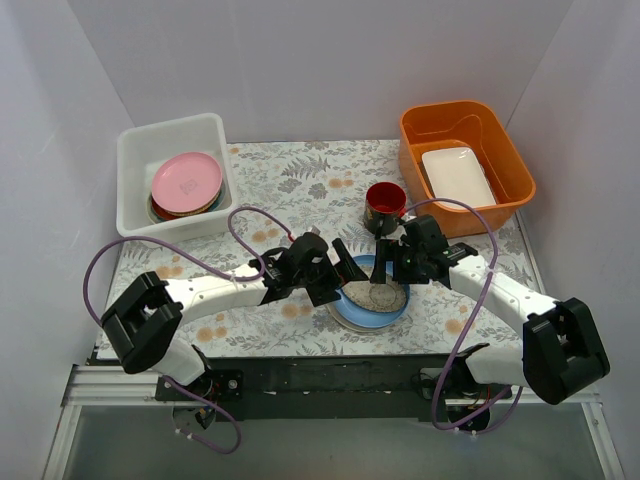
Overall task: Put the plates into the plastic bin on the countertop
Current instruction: Pick up the plate at the center of the board.
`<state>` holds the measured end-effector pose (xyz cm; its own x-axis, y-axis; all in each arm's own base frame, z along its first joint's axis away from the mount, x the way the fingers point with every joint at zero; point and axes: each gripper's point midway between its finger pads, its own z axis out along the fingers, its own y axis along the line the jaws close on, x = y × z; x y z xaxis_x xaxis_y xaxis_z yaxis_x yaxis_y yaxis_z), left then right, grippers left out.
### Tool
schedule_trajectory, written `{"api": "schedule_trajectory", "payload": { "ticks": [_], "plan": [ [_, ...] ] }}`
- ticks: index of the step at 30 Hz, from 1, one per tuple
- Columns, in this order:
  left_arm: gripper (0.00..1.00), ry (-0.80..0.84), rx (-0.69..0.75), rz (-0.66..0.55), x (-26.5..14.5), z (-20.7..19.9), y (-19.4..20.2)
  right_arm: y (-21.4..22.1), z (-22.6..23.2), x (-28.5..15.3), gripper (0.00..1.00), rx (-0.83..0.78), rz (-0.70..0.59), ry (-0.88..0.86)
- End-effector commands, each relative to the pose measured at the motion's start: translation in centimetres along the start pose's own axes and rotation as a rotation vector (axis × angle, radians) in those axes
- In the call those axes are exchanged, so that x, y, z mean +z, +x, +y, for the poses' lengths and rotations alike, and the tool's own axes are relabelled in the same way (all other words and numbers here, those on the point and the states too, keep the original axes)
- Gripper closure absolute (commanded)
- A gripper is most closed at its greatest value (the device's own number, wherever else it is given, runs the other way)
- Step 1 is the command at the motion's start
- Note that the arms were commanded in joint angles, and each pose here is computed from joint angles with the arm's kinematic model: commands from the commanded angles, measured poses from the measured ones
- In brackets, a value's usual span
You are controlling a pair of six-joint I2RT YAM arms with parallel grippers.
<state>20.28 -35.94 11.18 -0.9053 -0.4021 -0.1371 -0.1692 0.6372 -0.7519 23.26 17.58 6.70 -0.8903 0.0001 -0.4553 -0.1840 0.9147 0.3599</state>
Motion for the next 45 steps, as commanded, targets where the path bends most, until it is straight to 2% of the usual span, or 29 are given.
{"api": "schedule_trajectory", "payload": {
  "ticks": [1, 9, 12, 13, 15, 20, 25, 28, 31, 45],
  "plan": [
    [0.02, 0.046, 0.005, -0.004, -1.6, -1.0, 0.3, -0.2, -0.9, 0.5, 0.06, -0.018, -0.027, 0.027],
    [0.02, 0.049, -0.014, -0.023, -2.6, -0.2, 0.3, 2.0, -1.9, 1.2, 0.18, -0.013, 0.022, 0.041],
    [0.02, 0.051, -0.013, -0.028, -2.8, -0.1, 0.3, 2.7, -2.3, 1.4, 0.25, -0.012, 0.045, 0.053],
    [0.02, 0.051, -0.016, -0.029, -2.9, -0.1, 0.2, 3.0, -2.3, 1.4, 0.31, -0.014, 0.055, 0.049],
    [0.02, 0.056, -0.017, -0.028, -2.9, -0.2, 0.3, 3.3, -2.4, 1.7, 0.37, -0.009, 0.068, 0.046],
    [0.02, 0.084, -0.023, -0.022, -3.3, -0.9, 0.4, 3.9, -2.8, 2.0, 0.66, -0.003, 0.092, 0.064],
    [0.02, 0.090, -0.020, -0.025, -3.3, -1.4, 0.2, 4.0, -3.3, 1.8, 0.86, -0.006, 0.093, 0.090],
    [0.02, 0.085, -0.019, -0.019, -3.1, -1.3, 0.3, 3.9, -3.1, 1.7, 0.95, -0.008, 0.087, 0.080],
    [0.02, 0.074, -0.015, -0.025, -3.0, -0.9, 0.2, 3.8, -2.9, 1.6, 0.99, -0.016, 0.088, 0.069],
    [0.02, 0.055, -0.015, -0.071, -4.2, 0.3, -0.3, 2.8, -1.1, 0.9, 0.99, -0.018, 0.054, -0.012]
  ]
}}
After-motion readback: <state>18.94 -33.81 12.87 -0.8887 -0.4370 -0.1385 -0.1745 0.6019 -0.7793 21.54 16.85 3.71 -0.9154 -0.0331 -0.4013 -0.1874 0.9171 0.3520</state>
